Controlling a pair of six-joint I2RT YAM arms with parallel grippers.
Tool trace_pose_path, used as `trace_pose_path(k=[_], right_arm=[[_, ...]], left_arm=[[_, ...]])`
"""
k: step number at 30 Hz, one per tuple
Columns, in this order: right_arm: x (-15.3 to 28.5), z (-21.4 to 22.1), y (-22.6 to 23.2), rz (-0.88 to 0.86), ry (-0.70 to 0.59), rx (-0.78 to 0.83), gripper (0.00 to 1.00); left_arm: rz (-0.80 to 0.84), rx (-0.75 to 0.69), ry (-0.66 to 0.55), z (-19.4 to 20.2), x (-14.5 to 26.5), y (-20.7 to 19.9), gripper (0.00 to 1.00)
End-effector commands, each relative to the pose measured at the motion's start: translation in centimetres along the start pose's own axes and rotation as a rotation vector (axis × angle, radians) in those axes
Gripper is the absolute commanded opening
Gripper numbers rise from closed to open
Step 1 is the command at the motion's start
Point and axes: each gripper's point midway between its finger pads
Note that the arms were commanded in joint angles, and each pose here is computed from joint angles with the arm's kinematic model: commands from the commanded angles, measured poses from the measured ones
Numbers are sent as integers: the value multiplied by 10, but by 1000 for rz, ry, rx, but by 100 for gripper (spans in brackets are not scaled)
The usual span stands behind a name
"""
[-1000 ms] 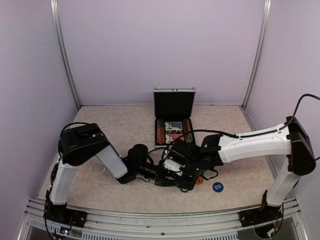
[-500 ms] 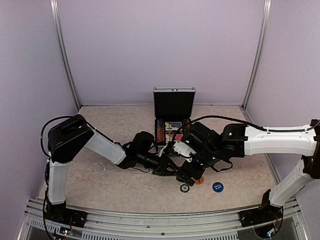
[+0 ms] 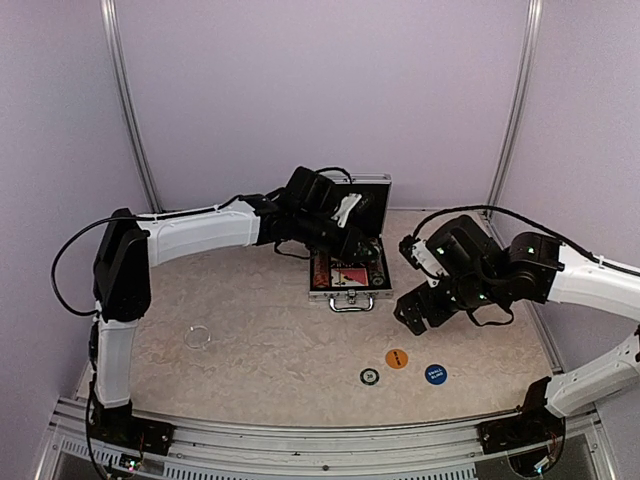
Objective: Pack up texas hold em set
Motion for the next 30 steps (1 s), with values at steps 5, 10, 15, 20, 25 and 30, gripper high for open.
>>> trace_pose_path(k=[5, 10, 15, 20, 25, 30], right_arm=[[19, -5, -28, 66, -47, -107, 99], [23, -3, -31, 69, -59, -119, 100], [23, 0, -32, 60, -52, -133, 100], [22, 2, -33, 65, -45, -148, 100], [20, 4, -34, 72, -37, -158, 100], [20, 7, -34, 69, -30, -170, 100]], left_arm=[[-121, -439, 195, 4, -23, 42, 0], [-158, -628, 212, 8, -36, 48, 0], [-208, -756, 218, 9, -46, 52, 0], [-260, -834, 217, 8, -55, 56, 0], [-268, -879, 232, 16, -70, 52, 0], [-275, -897, 237, 26, -85, 52, 0]])
Point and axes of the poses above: each gripper's point midway between its finger pads, its own x axis back along the fingers, its own y axis along the line the jaws close on, z = x × y, and after that the axes turned 15 degrees about -x, right-handed
